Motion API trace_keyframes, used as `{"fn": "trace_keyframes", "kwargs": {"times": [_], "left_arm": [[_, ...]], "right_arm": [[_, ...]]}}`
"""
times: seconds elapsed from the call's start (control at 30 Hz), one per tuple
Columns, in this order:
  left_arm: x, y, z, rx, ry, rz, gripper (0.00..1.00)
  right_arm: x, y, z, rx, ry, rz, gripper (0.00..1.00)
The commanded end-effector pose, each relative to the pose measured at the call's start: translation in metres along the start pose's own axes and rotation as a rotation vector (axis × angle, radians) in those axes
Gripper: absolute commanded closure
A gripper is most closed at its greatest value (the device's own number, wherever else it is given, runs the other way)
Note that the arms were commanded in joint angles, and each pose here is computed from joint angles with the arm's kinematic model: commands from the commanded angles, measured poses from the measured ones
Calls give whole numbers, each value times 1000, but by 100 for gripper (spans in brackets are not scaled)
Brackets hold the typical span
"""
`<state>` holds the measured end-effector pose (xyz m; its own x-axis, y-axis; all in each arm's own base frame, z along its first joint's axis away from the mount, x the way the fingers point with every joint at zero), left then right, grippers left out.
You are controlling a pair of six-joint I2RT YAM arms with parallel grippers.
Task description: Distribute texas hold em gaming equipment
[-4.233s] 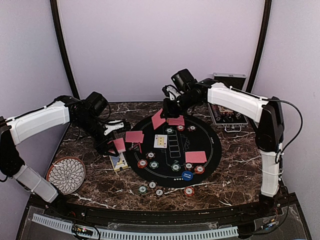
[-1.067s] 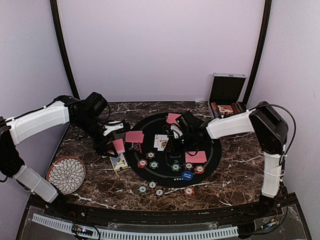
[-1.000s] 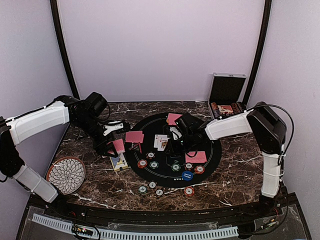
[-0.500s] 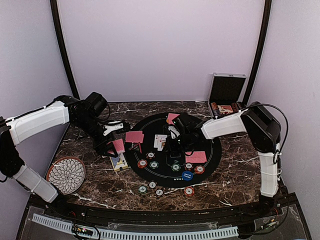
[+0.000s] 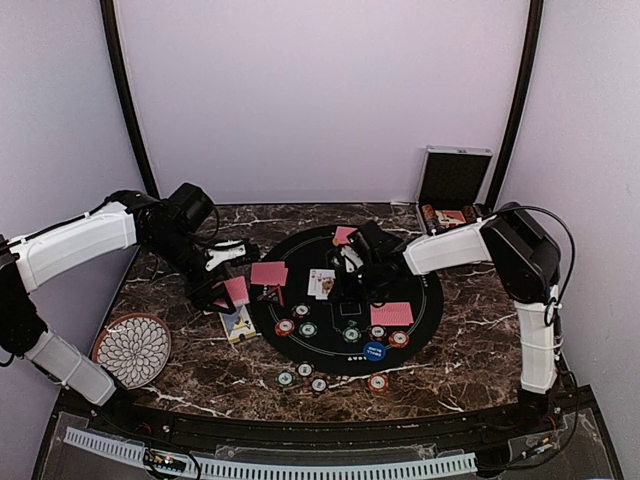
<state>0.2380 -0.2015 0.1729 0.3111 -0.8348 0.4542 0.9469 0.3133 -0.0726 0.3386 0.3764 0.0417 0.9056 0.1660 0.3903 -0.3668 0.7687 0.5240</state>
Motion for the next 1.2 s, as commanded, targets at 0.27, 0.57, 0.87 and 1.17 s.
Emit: {"fn": "trace_keyframes", "kwargs": {"times": [0.27,0.57,0.87,1.17], "left_arm": [[5,-4,13,4,-36,-16,100],[7,-4,14,-3,-37,-16,100],[6,-4,14,1,-34,-20,100],[5,-5,15,2,-33,-18,100]], "right_arm": [[45,53,21,169,-71,28,89],[46,25,-14,118,-34,-16,88],[43,-20,-21,45,-37,-69,89],[47,-40,-20,27,-50,-94,89]]}}
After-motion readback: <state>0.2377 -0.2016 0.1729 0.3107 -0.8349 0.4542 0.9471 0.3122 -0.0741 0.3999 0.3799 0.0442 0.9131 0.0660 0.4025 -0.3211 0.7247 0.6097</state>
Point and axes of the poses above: each gripper's point midway between its finger pads, its own z axis back along the fingers, its own y axis along the line the jaws close on, x = y × z, the point moved 2 cm from there along z, back along the fingers
